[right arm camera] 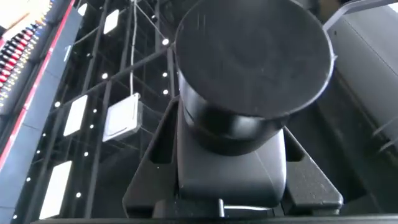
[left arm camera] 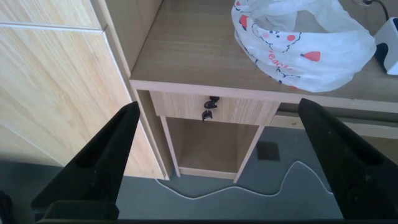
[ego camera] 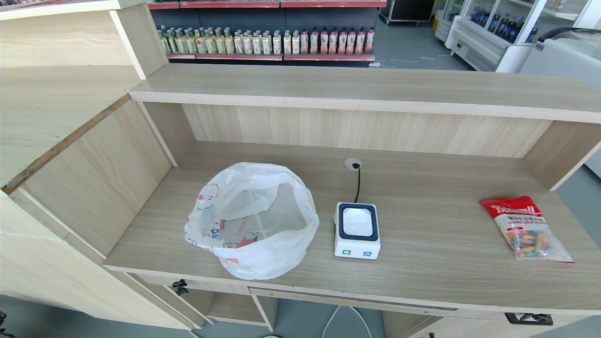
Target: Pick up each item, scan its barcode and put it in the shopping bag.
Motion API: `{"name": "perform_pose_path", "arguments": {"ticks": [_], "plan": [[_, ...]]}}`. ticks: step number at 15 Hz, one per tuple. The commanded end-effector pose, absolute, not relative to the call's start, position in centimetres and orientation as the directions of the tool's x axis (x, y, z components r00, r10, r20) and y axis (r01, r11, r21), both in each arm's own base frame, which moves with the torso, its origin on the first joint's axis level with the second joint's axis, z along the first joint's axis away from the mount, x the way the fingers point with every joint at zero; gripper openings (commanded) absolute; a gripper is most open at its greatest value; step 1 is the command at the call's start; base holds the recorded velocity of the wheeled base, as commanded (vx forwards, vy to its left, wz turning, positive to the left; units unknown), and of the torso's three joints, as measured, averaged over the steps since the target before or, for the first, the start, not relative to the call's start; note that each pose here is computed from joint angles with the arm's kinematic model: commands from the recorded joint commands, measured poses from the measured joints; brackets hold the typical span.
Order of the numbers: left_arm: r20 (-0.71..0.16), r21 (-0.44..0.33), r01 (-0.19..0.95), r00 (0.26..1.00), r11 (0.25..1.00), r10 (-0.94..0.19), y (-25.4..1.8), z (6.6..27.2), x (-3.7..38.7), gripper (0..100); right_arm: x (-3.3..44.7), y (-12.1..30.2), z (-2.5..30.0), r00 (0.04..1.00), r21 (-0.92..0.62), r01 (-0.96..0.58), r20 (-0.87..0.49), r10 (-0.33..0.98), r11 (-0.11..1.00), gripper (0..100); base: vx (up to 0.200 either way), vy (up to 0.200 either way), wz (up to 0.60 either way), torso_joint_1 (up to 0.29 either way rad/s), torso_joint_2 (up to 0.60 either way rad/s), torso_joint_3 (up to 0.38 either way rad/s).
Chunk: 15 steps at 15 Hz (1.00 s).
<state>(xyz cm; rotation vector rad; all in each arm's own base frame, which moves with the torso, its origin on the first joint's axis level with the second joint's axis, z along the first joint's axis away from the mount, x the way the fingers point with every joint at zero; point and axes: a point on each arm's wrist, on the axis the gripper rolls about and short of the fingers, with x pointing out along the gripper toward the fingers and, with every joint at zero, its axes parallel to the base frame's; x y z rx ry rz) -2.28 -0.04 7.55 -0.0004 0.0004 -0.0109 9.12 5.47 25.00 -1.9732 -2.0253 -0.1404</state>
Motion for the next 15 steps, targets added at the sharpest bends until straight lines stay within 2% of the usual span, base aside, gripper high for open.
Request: {"name": "perform_pose_path", "arguments": {"ticks": [1,5,7,8,9,10,11,12,13,14,15], "plan": [[0.0,0.0,0.011,1.0,1.0,-0.011,0.0,7.5,-2.3,100,8.5,5.5,25.2,-0.028,-0.126,0.99,0.292,0.956,0.068,0,0.0,0.0,0.0,0.0,0.0,0.0],[0.0,0.0,0.011,1.0,1.0,-0.011,0.0,7.5,-2.3,100,8.5,5.5,25.2,-0.029,-0.134,0.988,0.292,0.956,0.071,0,0.0,0.0,0.0,0.0,0.0,0.0],[0.0,0.0,0.011,1.0,1.0,-0.011,0.0,7.5,-2.3,100,8.3,6.0,25.4,-0.079,-0.179,0.974,0.301,0.95,0.137,0,0.0,0.0,0.0,0.0,0.0,0.0],[0.0,-0.002,0.011,1.0,1.0,-0.011,0.0,7.5,-2.3,100,8.5,6.0,25.7,-0.039,-0.234,0.965,0.333,0.942,0.122,0,0.0,0.0,0.0,0.0,0.0,0.0],[0.0,-0.002,0.011,1.0,1.0,-0.011,0.0,7.5,-2.3,100,9.1,6.2,25.8,0.034,-0.359,0.927,0.377,0.926,0.112,0,0.0,0.0,0.0,0.0,0.0,0.0],[0.0,-0.002,0.011,1.0,1.0,-0.011,0.0,7.5,-2.3,100,10.3,6.5,25.4,0.181,-0.562,0.822,0.418,0.89,0.097,0,0.0,0.0,0.0,0.0,0.0,0.0],[0.0,0.0,0.011,1.0,1.0,-0.011,0.0,7.5,-2.3,100,11.9,7.0,24.3,0.394,-0.807,0.577,0.412,0.821,0.128,0,0.0,0.0,0.0,0.0,0.0,0.0],[0.0,-0.002,0.011,1.0,1.0,-0.011,0.0,7.5,-2.3,100,12.5,7.3,24.0,0.516,-0.892,0.406,0.404,0.755,0.2,0,0.0,0.0,0.0,0.0,0.0,0.0],[0.0,-0.002,0.011,1.0,1.0,-0.011,0.0,7.5,-2.3,100,13.3,7.6,24.2,0.706,-0.908,0.219,0.4,0.585,0.356,0,0.0,0.0,0.0,0.0,0.0,0.0],[0.0,-0.002,0.011,1.0,1.0,-0.011,0.0,7.5,-2.3,100,14.2,8.3,24.2,0.846,-0.852,0.104,0.347,0.404,0.513,0,0.0,0.0,0.0,0.0,0.0,0.0],[0.0,-0.002,0.011,1.0,1.0,-0.011,0.0,7.5,-2.3,100,14.7,9.2,24.1,0.93,-0.745,0.008,0.25,0.269,0.666,0,0.0,0.0,0.0,0.0,0.0,0.0]]}}
